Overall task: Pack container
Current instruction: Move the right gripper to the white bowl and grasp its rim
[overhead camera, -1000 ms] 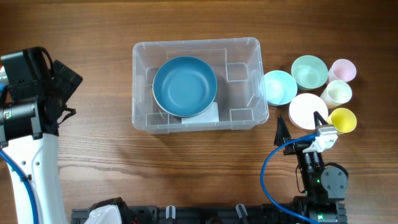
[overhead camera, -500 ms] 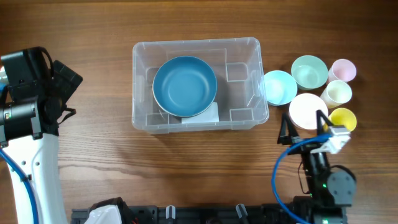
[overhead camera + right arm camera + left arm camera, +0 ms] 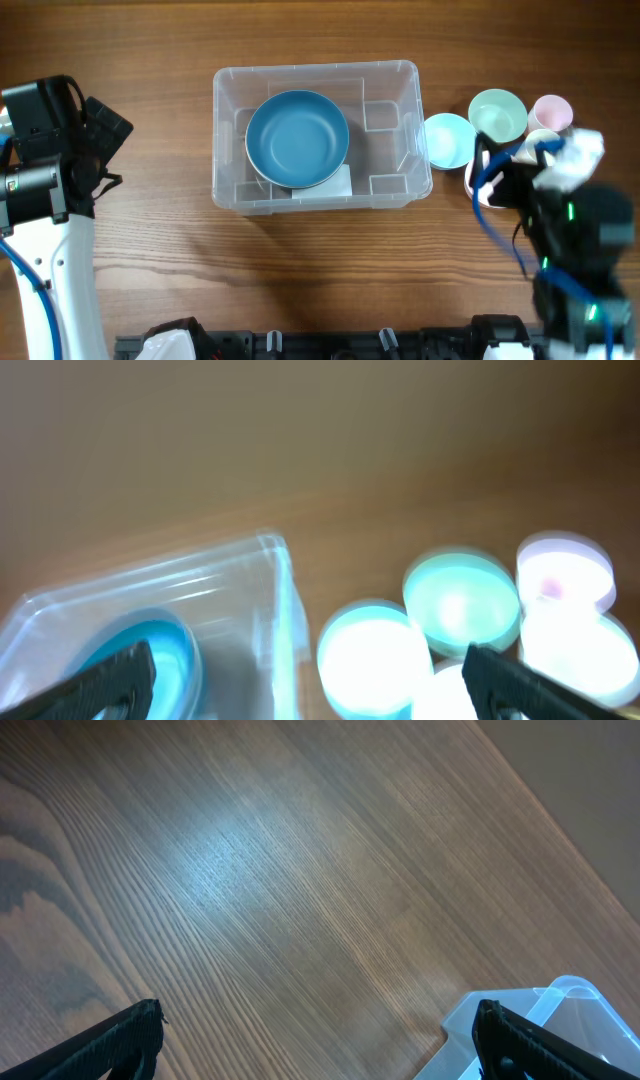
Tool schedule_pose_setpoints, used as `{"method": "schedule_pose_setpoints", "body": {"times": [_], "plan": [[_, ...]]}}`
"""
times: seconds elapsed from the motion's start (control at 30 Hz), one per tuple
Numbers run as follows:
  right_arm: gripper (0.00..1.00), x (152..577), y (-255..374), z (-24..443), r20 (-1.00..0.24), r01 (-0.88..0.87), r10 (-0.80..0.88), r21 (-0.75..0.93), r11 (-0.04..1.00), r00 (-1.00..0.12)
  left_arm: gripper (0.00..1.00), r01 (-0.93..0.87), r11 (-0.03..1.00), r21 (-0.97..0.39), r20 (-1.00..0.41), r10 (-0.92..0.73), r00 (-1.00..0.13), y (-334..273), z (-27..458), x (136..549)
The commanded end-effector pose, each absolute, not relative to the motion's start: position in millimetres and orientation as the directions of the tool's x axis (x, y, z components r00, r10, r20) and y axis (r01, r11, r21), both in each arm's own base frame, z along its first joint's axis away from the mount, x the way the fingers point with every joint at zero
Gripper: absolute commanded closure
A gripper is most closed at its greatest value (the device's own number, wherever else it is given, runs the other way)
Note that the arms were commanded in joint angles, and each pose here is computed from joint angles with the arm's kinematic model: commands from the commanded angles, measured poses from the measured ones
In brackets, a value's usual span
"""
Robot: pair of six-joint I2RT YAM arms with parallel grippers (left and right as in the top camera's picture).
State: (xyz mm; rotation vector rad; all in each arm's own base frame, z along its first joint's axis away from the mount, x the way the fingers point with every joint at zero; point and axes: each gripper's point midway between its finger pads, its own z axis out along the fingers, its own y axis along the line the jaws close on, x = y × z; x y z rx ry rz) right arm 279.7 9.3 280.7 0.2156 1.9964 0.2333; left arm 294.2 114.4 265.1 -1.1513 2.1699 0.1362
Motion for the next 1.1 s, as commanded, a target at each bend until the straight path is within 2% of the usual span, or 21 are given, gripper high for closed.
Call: {"method": "schedule_pose_setpoints", "body": {"times": [0.0, 0.03, 0.23, 0.33, 0.57, 0.77, 1.07], "plan": [[0.0, 296.7, 10.1, 262.1, -0.773, 0.058, 0.19, 0.196, 0.979, -0.605, 0.0, -0.769, 0.6, -0.22, -0.613, -0.699, -0.369, 116.8, 272.5, 294.1], [0.0, 297.0, 8.5, 244.8, -0.698, 0.087, 0.192, 0.183, 0.979, -0.69, 0.0, -0.769, 0.6, -0.22, -0.613, -0.699, -0.369, 116.8, 272.5, 294.1], [0.0, 306.0, 11.8, 218.1, -0.611, 0.095, 0.194, 0.191, 0.977, -0.767, 0.0, -0.769, 0.6, -0.22, -0.613, -0.699, -0.369, 116.8, 272.5, 294.1], [0.0, 313.8, 11.1, 208.9, -0.566, 0.193, 0.312, 0.26, 0.946, -0.763, 0.0, -0.769, 0.6, -0.22, -0.613, -0.699, -0.369, 116.8, 272.5, 294.1], [0.0, 341.7, 9.0, 172.5, -0.5, 0.244, 0.344, 0.256, 0.935, -0.794, 0.0, -0.769, 0.6, -0.22, -0.613, -0.699, -0.369, 116.8, 272.5, 294.1], [0.0, 354.2, 2.7, 135.4, -0.382, 0.418, 0.509, 0.298, 0.858, -0.771, 0.0, -0.769, 0.6, -0.22, -0.613, -0.699, -0.369, 116.8, 272.5, 294.1], [0.0, 356.3, -18.7, 126.3, -0.37, 0.463, 0.541, 0.284, 0.84, -0.755, 0.0, -0.769, 0.6, -0.22, -0.613, -0.699, -0.369, 116.8, 272.5, 294.1]]}}
